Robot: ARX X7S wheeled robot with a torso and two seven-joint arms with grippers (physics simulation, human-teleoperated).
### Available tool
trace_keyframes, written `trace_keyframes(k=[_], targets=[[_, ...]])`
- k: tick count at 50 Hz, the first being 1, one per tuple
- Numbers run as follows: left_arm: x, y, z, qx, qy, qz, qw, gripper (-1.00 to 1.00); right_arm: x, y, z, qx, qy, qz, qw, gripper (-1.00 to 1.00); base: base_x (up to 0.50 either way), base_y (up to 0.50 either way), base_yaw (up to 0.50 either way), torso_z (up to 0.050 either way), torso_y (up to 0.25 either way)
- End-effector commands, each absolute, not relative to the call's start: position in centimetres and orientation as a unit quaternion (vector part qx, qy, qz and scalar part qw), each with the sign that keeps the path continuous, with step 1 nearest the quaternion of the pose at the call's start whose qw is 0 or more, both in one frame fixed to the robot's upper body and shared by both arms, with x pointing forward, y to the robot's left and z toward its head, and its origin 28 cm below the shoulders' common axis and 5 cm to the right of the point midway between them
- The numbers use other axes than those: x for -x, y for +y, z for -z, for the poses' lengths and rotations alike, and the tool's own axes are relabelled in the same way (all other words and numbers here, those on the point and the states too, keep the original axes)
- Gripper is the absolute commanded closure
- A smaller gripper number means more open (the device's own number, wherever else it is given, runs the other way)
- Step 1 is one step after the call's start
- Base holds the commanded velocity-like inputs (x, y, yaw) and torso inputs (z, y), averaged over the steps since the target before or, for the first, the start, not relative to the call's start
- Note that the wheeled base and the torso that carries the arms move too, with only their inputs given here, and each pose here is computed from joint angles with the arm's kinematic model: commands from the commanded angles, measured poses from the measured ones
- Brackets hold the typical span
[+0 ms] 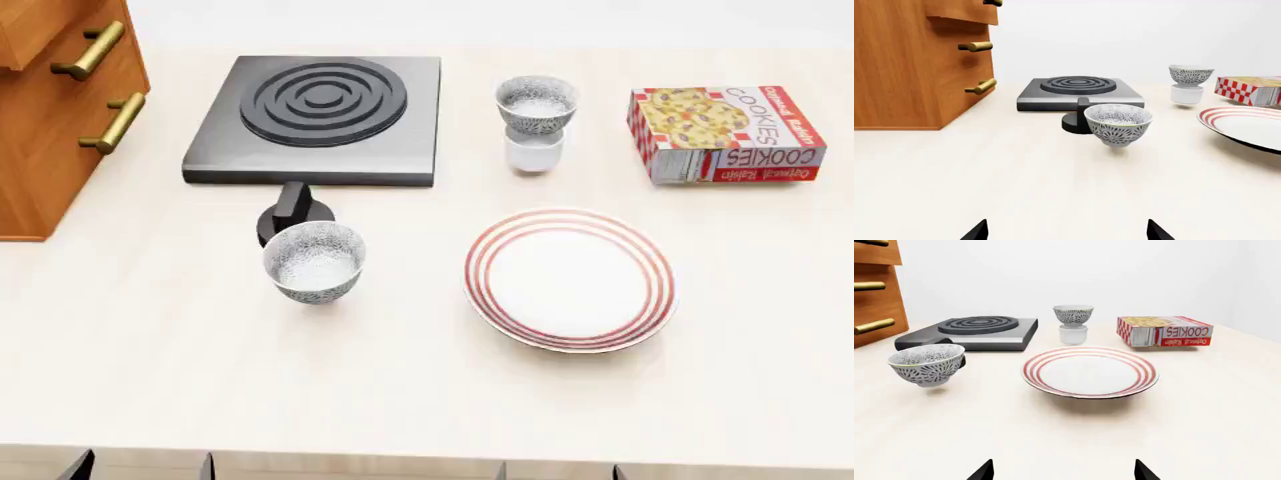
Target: Pick the akita bowl on the ramekin and place it on the plate.
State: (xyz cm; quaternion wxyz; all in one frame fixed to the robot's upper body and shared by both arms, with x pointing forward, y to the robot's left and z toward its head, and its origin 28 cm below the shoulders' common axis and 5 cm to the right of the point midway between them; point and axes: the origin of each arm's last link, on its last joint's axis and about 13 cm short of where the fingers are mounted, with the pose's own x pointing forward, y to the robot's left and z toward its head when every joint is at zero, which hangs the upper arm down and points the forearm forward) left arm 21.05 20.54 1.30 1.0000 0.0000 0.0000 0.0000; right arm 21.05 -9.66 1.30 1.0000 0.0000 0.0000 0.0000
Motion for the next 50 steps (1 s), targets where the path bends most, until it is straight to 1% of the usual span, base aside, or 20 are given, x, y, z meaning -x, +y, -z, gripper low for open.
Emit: trace_keyframes(k=[1, 5, 8, 13, 15, 16, 17, 19, 22, 27, 28, 32, 35, 37, 50], targets=[[-21.2, 20.6, -1.4, -0.01, -0.009, -0.009, 1.0, -1.0, -21.3, -9.8, -1.2, 0.015, 0.001, 0.016, 1.0, -1.0, 0.0, 0.0, 0.0, 0.0, 0.0], [-20.7, 20.7, -2.6, -0.007, -0.026, -0.008, 1.0, -1.0, -21.0, -10.0, -1.6, -0.003, -0.027, 0.017, 0.999, -1.0, 0.0, 0.0, 0.0, 0.0, 0.0], [-20.0, 20.6, -4.0, -0.025, -0.05, -0.015, 0.998, -1.0, -20.2, -10.1, -3.9, -0.016, -0.048, 0.009, 0.999, -1.0, 0.0, 0.0, 0.0, 0.0, 0.0], [-18.4, 20.6, -6.7, -0.014, -0.094, -0.001, 0.995, -1.0, -18.5, -10.0, -7.2, -0.018, -0.101, 0.008, 0.995, -1.0, 0.0, 0.0, 0.0, 0.0, 0.0], [-18.0, 20.7, -7.5, -0.008, -0.106, 0.002, 0.994, -1.0, -18.2, -10.0, -7.2, -0.023, -0.112, 0.012, 0.993, -1.0, 0.0, 0.0, 0.0, 0.0, 0.0], [-17.8, 20.9, -8.2, -0.006, -0.121, -0.006, 0.993, -1.0, -17.8, -10.1, -8.6, -0.038, -0.123, 0.017, 0.991, -1.0, 0.0, 0.0, 0.0, 0.0, 0.0], [-17.7, 20.9, -8.4, -0.017, -0.127, -0.015, 0.992, -1.0, -17.7, -10.1, -8.9, -0.039, -0.125, 0.015, 0.991, -1.0, 0.0, 0.0, 0.0, 0.0, 0.0], [-17.4, 21.1, -9.2, -0.005, -0.132, -0.012, 0.991, -1.0, -17.2, -10.1, -9.6, -0.04, -0.133, 0.012, 0.99, -1.0, 0.0, 0.0, 0.0, 0.0, 0.0], [-16.9, 21.4, -9.9, 0.004, -0.148, -0.018, 0.989, -1.0, -16.7, -10.0, -9.5, -0.042, -0.147, 0.006, 0.988, -1.0, 0.0, 0.0, 0.0, 0.0, 0.0], [-16.0, 21.6, -11.4, 0.011, -0.172, -0.018, 0.985, -1.0, -15.6, -9.8, -11.9, -0.034, -0.175, 0.002, 0.984, -1.0, 0.0, 0.0, 0.0, 0.0, 0.0], [-15.7, 21.6, -11.7, -0.002, -0.185, -0.021, 0.983, -1.0, -15.4, -9.7, -12.1, -0.031, -0.181, 0.002, 0.983, -1.0, 0.0, 0.0, 0.0, 0.0, 0.0], [-15.6, 21.7, -11.8, 0.008, -0.185, -0.025, 0.982, -1.0, -15.1, -9.7, -12.5, -0.025, -0.19, 0.002, 0.981, -1.0, 0.0, 0.0, 0.0, 0.0, 0.0], [-15.8, 21.7, -11.7, 0.008, -0.181, -0.024, 0.983, -1.0, -15.2, -9.7, -11.7, -0.018, -0.187, 0.004, 0.982, -1.0, 0.04, 0.0, 0.0, 0.0, 0.0], [-15.9, 21.7, -11.5, 0.008, -0.179, -0.023, 0.984, -1.0, -15.1, -9.7, -12.7, -0.024, -0.185, 0.004, 0.982, -1.0, 0.49, 0.0, 0.0, 0.0, 0.0], [-15.9, 21.3, -11.3, 0.022, -0.169, -0.013, 0.985, -1.0, -15.4, -9.5, -12.1, 0.004, -0.173, 0.005, 0.985, -1.0, 0.5, 0.0, 0.0, 0.0, 0.0]])
